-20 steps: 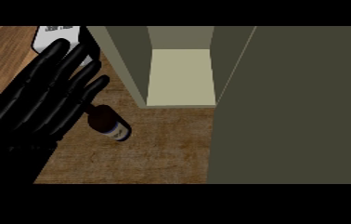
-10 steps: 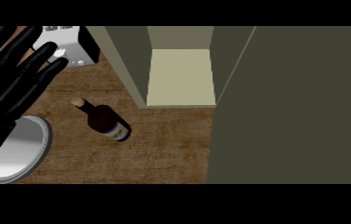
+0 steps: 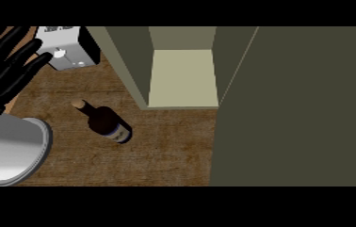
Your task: Pick up the wine, place it into the cabinet and close the cabinet
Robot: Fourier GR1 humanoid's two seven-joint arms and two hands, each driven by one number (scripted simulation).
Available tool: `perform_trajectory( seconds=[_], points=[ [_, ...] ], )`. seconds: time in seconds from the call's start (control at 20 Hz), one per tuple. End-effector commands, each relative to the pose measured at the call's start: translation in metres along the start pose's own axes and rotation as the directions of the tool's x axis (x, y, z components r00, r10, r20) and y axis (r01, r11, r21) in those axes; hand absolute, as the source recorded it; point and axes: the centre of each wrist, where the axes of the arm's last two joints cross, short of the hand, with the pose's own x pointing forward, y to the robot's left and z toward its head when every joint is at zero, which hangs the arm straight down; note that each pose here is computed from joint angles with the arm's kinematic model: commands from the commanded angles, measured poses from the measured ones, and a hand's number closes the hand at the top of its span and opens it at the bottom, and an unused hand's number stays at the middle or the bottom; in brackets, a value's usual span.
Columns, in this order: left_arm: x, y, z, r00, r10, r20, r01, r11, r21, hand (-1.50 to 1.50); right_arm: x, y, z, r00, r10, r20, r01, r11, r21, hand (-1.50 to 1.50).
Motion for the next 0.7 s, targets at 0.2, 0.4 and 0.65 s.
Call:
perform_trajectory(
  seconds=[0.2, 0.4, 0.65],
  points=[
    [-0.041, 0.025, 0.003, 0.998, 0.009, -0.058, -0.009, 1.000, 0.016, -1.50, 0.042, -0.001, 0.031, 0.995, -0.009, 0.097, 0.008, 1.000, 0.017, -1.50],
    [-0.047, 0.040, -0.001, 0.996, -0.004, -0.087, 0.007, 1.000, 0.025, -1.50, 0.053, 0.007, 0.039, 0.996, -0.034, 0.087, 0.033, 0.999, 0.019, -1.50],
    [-0.101, 0.040, -0.014, 0.992, -0.007, -0.124, 0.007, 1.000, -0.006, -1.50, 0.049, 0.007, 0.030, 0.995, -0.020, 0.096, 0.018, 1.000, 0.023, -1.50]
  ],
)
